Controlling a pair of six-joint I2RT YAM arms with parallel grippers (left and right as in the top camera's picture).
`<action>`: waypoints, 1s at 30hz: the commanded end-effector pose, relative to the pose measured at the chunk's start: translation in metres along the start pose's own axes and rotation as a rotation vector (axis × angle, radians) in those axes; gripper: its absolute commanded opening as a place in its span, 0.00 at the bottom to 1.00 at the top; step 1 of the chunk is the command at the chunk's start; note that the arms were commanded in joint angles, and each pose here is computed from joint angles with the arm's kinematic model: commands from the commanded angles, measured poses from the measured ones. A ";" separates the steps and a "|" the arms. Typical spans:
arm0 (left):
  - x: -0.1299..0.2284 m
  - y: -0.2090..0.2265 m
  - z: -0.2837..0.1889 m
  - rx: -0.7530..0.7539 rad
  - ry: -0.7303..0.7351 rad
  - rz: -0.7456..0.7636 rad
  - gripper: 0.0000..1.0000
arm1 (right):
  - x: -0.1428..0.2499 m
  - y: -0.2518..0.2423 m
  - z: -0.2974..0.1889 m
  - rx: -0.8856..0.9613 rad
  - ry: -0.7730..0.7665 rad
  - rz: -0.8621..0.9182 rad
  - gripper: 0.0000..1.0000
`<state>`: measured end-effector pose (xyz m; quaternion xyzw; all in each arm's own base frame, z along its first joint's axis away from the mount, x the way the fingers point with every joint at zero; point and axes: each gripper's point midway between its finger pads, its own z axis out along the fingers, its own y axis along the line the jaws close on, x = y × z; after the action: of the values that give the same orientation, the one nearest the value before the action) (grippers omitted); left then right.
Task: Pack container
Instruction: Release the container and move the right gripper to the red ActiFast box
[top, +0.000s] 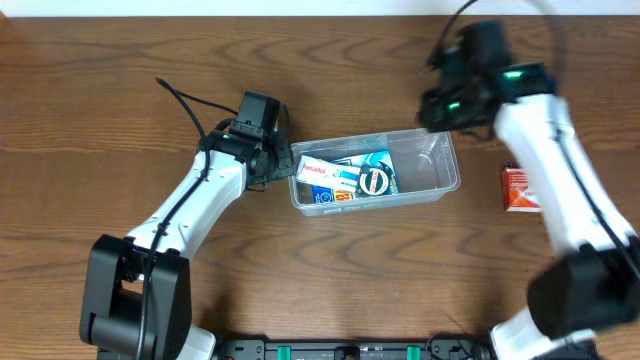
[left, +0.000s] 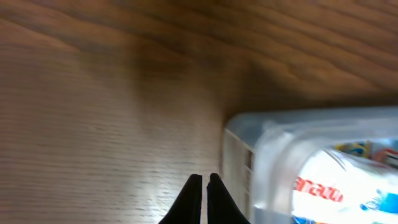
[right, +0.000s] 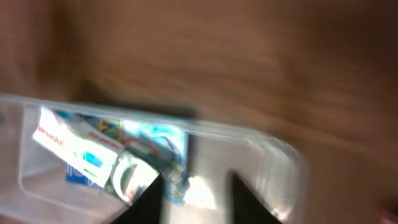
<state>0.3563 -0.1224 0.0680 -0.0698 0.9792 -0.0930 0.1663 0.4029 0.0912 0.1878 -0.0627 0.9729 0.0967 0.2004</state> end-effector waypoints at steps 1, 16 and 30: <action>-0.011 0.023 -0.002 -0.123 -0.062 -0.018 0.15 | 0.003 -0.069 -0.048 0.316 -0.043 0.056 0.70; -0.045 0.054 -0.010 -0.238 -0.207 -0.067 1.00 | 0.116 -0.200 -0.029 0.447 0.230 0.502 0.99; -0.051 0.058 -0.011 -0.235 -0.225 -0.082 0.98 | 0.146 -0.214 0.054 0.405 0.153 0.382 0.99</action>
<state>0.3966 -0.0612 0.0830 -0.1345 0.9550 0.0145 0.2639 0.3266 -0.1191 0.0537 0.1803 0.9744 -0.0729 0.1125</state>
